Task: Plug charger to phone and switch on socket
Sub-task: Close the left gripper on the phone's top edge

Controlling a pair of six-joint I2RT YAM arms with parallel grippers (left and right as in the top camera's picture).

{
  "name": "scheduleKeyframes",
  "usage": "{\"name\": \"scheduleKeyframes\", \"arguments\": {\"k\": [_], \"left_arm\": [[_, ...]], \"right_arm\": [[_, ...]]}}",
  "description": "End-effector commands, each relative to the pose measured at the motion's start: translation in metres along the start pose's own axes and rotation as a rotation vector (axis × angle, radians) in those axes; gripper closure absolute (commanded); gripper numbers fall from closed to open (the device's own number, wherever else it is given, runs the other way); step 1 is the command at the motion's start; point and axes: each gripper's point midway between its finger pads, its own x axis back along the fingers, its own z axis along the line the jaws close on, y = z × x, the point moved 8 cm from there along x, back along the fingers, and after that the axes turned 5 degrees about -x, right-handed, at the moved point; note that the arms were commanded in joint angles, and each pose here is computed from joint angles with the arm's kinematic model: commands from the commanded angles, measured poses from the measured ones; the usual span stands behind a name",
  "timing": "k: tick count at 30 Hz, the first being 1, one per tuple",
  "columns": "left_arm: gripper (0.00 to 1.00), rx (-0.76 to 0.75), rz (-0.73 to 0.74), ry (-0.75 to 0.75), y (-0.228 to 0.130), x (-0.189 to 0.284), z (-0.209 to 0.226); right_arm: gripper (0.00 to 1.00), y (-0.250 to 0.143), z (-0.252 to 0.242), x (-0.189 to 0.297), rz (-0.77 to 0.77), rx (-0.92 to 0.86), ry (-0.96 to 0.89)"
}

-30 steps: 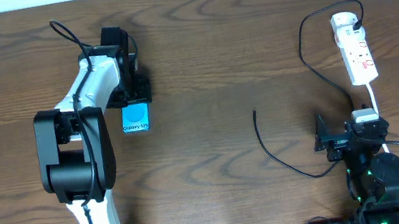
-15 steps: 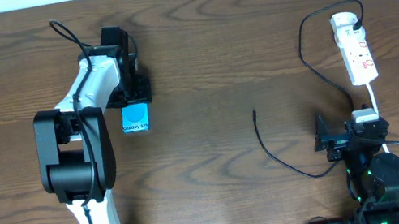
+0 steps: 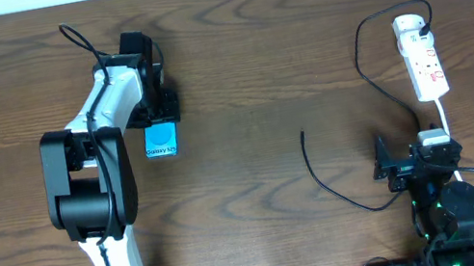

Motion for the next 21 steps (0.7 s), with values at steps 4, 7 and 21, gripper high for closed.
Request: {"name": "scheduleKeyframes", "arguments": {"k": [4,7,21], "left_arm": [[0.81,-0.003,0.065,-0.025,-0.0122,-0.0141,-0.0016],[0.86,-0.002,0.065,-0.025,-0.0122,-0.0141,-0.0016],[0.92,0.009,0.068,-0.045,-0.0128,-0.0137,-0.0035]], "right_arm": [[0.01,-0.0006,0.0010,0.0002,0.000,-0.015,0.003],[0.01,-0.0005,0.0010,0.0002,0.000,-0.015,0.003],[0.01,-0.0006,0.0010,0.0002,0.000,-0.015,0.003]]}}
